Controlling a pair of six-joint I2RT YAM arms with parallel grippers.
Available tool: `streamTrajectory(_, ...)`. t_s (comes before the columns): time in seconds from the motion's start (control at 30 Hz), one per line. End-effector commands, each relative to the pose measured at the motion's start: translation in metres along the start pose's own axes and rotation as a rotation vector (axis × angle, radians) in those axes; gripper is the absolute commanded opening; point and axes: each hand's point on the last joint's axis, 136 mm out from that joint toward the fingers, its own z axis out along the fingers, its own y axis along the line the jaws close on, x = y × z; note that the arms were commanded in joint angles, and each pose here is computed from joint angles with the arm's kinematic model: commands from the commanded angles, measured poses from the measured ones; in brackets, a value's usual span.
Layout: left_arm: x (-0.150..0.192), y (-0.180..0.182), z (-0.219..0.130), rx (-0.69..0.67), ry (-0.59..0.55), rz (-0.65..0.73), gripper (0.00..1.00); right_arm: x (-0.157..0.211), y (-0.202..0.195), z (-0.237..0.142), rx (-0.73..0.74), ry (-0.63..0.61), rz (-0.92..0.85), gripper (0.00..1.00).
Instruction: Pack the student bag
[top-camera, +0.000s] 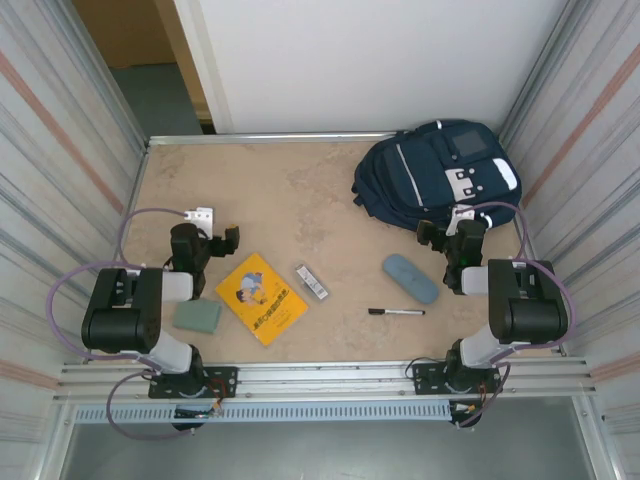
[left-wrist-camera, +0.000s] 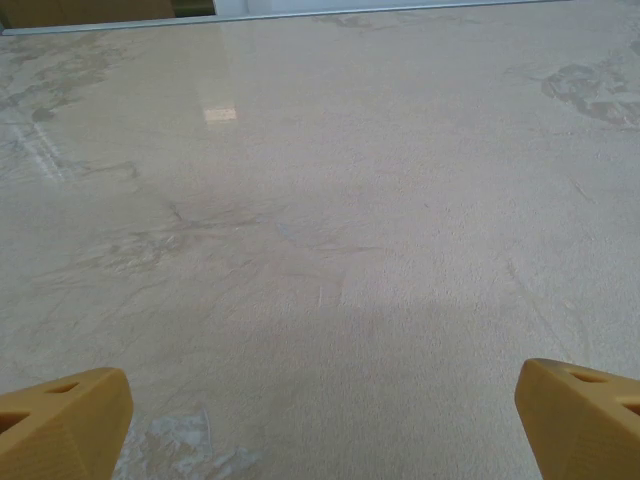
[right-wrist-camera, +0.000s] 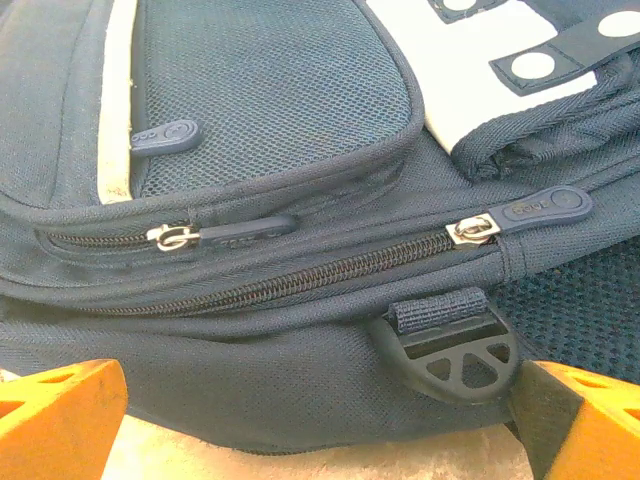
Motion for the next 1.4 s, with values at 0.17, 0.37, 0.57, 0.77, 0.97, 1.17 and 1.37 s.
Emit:
streamTrajectory(0.17,-0.012,0.003,0.001,-0.018,-0.027,0.021,0.99,-0.012,0.002,0.001,-0.001,-0.032,-0.028,0.99)
streamTrajectory(0.37,-0.012,0.003,0.001,-0.019,-0.027,0.02,0.99,-0.012,0.001,0.001,-0.005,-0.03,-0.022,0.99)
streamTrajectory(0.57,-0.012,0.003,0.001,-0.018,-0.028,0.02,0.99,-0.012,0.001,0.001,-0.004,-0.03,-0.022,0.99)
streamTrajectory(0.77,-0.012,0.004,0.001,-0.02,-0.029,0.018,0.99,-0.012,0.001,0.001,-0.005,-0.029,-0.022,0.99)
streamTrajectory(0.97,-0.012,0.004,0.001,-0.019,-0.029,0.018,0.99,-0.013,0.0,0.001,-0.007,-0.032,-0.019,0.99)
streamTrajectory(1.17,-0.013,0.004,0.001,-0.016,-0.03,0.016,0.99,-0.016,-0.001,-0.003,-0.012,-0.048,-0.006,0.99)
streamTrajectory(1.37,-0.046,-0.018,-0.017,-0.016,0.001,0.118,0.99,-0.06,-0.012,-0.028,0.041,0.023,0.114,0.99)
